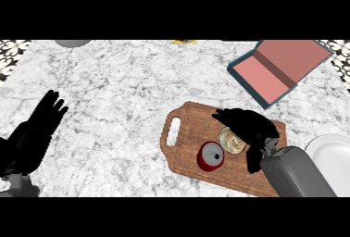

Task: Pick the cupcake from the cutting board and place it in the cardboard box

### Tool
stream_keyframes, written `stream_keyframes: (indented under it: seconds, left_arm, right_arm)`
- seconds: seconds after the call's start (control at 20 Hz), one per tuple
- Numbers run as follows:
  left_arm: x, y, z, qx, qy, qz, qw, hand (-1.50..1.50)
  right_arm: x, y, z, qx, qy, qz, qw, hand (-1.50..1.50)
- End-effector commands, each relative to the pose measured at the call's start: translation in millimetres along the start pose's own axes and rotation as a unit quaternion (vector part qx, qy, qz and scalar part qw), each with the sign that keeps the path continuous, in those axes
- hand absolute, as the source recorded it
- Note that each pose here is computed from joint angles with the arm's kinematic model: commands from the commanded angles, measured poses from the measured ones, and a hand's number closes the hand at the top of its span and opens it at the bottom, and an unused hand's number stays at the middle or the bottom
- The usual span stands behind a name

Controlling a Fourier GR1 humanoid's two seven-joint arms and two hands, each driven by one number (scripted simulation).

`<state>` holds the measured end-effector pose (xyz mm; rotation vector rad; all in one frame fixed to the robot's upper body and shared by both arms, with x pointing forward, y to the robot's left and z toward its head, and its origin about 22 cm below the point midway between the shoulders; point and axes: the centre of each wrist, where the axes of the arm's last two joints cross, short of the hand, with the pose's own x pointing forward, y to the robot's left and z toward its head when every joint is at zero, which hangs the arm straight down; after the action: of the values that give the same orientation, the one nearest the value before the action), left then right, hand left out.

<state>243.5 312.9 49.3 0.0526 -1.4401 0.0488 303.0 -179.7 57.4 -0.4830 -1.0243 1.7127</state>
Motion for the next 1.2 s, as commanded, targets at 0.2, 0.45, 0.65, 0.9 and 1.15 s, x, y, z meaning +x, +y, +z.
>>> stream_keyframes:
  seconds: [0.2, 0.45, 0.65, 0.9, 1.15]
  left_arm:
    - [0, 3, -1, -0.001, 0.0, 0.007, 1.0, 0.0]
    - [-3, 9, 18, 0.004, -0.006, -0.002, 1.0, 0.0]
    - [-7, -2, 0, -0.007, 0.004, -0.001, 1.0, 0.0]
    - [10, -2, -7, -0.017, -0.011, -0.002, 0.9998, 0.0]
    - [20, 1, -13, -0.019, -0.007, -0.005, 0.9998, 0.0]
  right_arm:
    - [11, 10, -21, -0.045, -0.049, 0.007, 0.998, 1.5]
    - [-2, 6, -11, -0.044, -0.051, 0.006, 0.998, 1.5]
    - [18, -14, -55, -0.059, 0.007, -0.034, 0.998, 1.5]
    - [29, -40, -81, -0.078, 0.159, -0.108, 0.978, 1.5]
    - [53, -75, -101, -0.145, 0.201, -0.089, 0.965, 1.5]
